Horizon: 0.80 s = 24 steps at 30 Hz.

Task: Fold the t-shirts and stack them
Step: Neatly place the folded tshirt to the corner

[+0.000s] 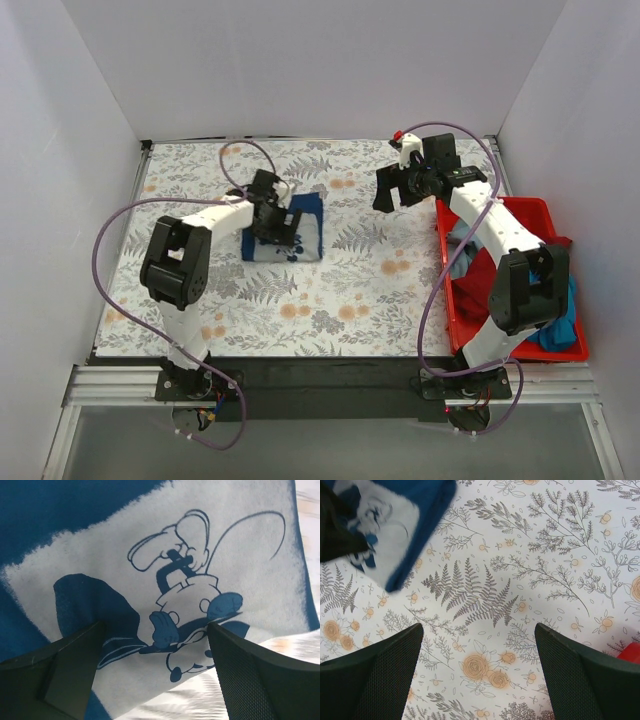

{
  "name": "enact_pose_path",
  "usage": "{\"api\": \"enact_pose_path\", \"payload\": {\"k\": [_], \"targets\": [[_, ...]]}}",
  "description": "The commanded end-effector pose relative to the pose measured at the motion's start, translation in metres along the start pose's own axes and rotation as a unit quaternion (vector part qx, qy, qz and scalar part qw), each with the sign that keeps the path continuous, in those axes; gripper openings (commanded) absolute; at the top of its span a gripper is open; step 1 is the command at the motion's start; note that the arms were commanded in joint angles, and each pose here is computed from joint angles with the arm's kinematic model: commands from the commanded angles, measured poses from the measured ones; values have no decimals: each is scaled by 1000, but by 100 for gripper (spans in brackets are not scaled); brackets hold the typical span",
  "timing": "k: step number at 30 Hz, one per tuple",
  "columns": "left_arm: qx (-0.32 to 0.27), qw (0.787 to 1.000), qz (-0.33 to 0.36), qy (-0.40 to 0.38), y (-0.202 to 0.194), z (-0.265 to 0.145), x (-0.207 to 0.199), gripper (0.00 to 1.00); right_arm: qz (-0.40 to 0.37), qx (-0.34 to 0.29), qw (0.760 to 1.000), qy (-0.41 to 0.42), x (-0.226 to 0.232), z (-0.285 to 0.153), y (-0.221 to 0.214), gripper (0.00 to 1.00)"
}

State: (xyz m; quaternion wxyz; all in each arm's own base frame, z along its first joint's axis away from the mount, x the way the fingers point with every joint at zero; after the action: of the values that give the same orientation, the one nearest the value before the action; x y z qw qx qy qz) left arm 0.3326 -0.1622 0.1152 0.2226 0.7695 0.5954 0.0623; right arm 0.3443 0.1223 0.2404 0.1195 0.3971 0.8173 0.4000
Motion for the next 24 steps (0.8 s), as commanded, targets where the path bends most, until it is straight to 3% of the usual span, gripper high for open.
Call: {"api": "enact_pose_path", "payload": {"k": [1, 9, 10, 13, 19, 24], "targets": [[93, 995, 10, 38, -20, 6, 87, 84, -6, -4, 1000, 9, -3, 2, -2, 98], [86, 994, -37, 63, 15, 11, 238, 80, -3, 3, 1000, 10, -6, 4, -7, 98], [57, 996, -36, 62, 31, 2, 257, 80, -2, 4, 1000, 12, -6, 5, -7, 98], [51, 996, 0, 73, 35, 16, 293, 80, 1, 8, 1000, 16, -8, 8, -9, 98], [26, 995, 40, 92, 46, 30, 348, 80, 0, 17, 1000, 12, -10, 9, -13, 98], [-18, 993, 44, 109, 61, 23, 360, 82, -4, 21, 1000, 9, -10, 8, -14, 98]]}}
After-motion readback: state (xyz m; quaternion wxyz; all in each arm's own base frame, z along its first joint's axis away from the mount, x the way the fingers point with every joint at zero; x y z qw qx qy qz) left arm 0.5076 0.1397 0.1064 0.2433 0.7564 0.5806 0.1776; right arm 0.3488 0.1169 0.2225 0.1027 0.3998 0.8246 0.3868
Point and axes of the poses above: each gripper's point midway between its finger pads, its own z axis out along the fingers, its own x axis along the line the jaws close on, y = z × x, the point moved 10 cm from there along -z, back along the fingers, and after that the axes turned 8 degrees about -z, right-handed, at the moved point
